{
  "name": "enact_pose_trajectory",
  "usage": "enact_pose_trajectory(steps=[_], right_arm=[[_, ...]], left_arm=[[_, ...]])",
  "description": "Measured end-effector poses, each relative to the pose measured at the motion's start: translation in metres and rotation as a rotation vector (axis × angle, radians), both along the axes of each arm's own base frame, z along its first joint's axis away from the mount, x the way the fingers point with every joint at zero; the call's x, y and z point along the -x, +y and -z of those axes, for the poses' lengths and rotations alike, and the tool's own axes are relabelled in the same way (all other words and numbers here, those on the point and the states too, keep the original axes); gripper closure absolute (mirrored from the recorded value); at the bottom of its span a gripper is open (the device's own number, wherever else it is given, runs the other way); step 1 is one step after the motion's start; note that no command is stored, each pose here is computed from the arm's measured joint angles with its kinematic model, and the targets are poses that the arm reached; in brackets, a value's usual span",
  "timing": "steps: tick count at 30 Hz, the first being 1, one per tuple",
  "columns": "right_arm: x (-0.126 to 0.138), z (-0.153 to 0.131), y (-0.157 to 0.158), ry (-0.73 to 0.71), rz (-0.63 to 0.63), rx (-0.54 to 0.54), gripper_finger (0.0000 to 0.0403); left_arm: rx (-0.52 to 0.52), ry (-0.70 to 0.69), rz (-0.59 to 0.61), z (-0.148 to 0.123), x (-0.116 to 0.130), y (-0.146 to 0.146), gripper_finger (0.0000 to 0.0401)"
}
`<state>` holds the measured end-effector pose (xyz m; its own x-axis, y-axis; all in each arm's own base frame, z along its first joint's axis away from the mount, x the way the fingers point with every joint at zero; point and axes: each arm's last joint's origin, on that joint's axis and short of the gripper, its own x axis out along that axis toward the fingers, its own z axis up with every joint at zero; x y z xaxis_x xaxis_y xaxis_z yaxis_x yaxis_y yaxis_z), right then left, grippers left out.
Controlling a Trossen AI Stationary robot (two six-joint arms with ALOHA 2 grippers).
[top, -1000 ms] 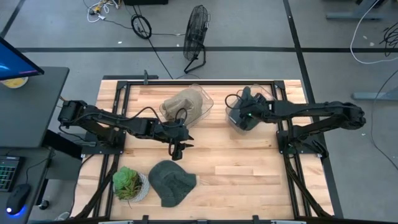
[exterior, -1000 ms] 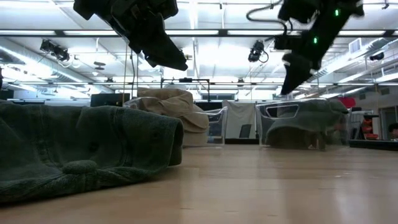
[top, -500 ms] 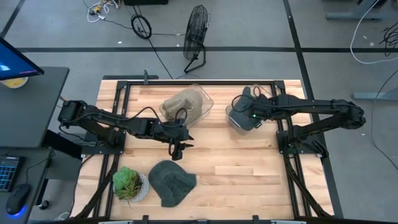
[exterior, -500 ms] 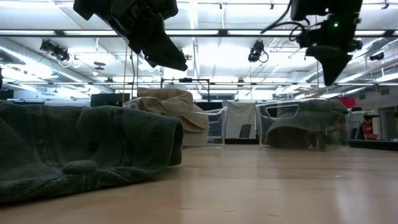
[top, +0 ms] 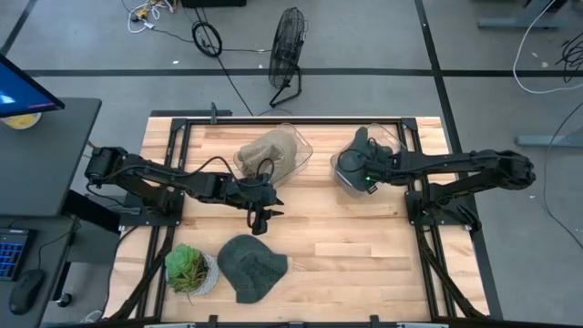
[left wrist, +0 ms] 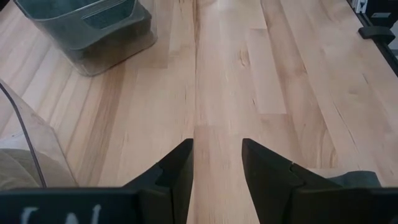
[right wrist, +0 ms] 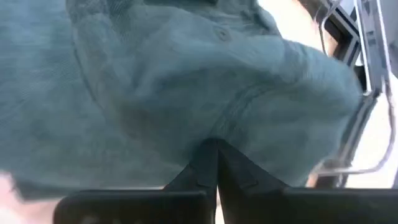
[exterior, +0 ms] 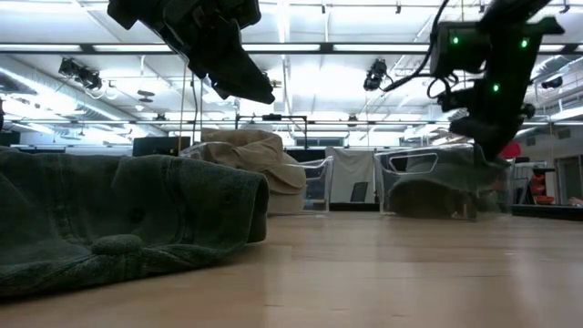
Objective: Pick & Place hat
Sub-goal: Put the top black cap into the right transparent bin, then put the black cap into the right transparent bin
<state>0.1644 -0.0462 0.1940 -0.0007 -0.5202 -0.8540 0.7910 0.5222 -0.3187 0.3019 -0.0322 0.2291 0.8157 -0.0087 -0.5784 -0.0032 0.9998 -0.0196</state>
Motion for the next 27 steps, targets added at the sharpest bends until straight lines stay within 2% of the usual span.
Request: enact_pose_trajectory(steps=[4,8,13,16,21,27], right_arm=[[-0.001,0.013,-0.009,-0.052,-0.005,0.024,0.0401],[0.000,0.025,-0.015,-0.119,0.017,-0.024,0.0401],[0.002,0.025,-0.016,-0.089,-0.025,-0.036,0.0401],[-0.002,0.011,-0.016,-0.067,-0.065,-0.051,0.0401],[-0.011,-0.034,-0.016,-0.049,-0.116,-0.046,0.0401],[-0.024,-0.085,-0.006,-0.148,-0.176,-0.013,0.0401]], left_arm=[[-0.001,0.000,0.001,0.000,0.000,0.000,0.0261],[-0.001,0.000,0.001,0.000,0.000,0.000,0.0261],[-0.001,0.000,0.001,0.000,0.000,0.000,0.0261],[-0.001,0.000,0.001,0.000,0.000,0.000,0.0261],[0.002,-0.001,-0.001,0.000,0.000,0.000,0.0261],[0.010,-0.015,0.000,-0.003,0.001,-0.002,0.0261]])
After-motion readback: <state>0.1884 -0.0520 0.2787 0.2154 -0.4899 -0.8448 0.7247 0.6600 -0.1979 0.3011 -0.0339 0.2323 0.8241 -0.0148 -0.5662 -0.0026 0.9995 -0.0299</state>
